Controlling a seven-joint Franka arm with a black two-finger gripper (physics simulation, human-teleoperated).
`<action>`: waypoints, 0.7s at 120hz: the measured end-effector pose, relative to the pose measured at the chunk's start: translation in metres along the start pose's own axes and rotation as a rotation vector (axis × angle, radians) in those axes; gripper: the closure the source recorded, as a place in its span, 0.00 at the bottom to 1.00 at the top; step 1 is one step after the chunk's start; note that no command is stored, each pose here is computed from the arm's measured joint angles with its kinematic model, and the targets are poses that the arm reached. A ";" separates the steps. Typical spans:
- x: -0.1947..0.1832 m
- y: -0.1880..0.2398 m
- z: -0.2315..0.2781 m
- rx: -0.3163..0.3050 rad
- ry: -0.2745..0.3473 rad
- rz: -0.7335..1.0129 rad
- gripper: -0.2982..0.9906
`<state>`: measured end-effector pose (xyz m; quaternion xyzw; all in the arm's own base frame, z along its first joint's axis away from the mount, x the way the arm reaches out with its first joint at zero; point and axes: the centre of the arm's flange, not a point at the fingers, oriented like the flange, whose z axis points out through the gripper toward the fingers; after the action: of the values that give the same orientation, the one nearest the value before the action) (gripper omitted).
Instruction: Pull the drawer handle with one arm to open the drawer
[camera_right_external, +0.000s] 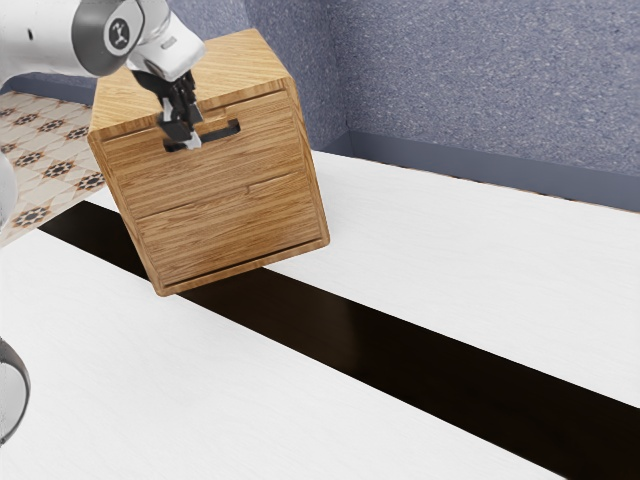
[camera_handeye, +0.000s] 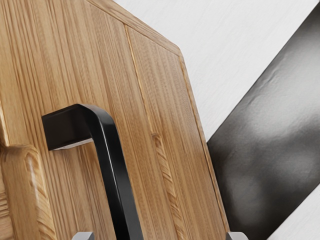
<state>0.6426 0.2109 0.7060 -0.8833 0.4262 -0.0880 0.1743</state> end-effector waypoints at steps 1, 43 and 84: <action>0.001 0.000 0.002 -0.001 0.000 0.000 0.53; 0.008 -0.005 0.036 -0.022 -0.005 -0.006 0.68; 0.010 0.026 0.012 -0.007 -0.031 0.018 0.81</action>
<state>0.6341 0.1906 0.6850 -0.8811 0.4319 -0.0715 0.1787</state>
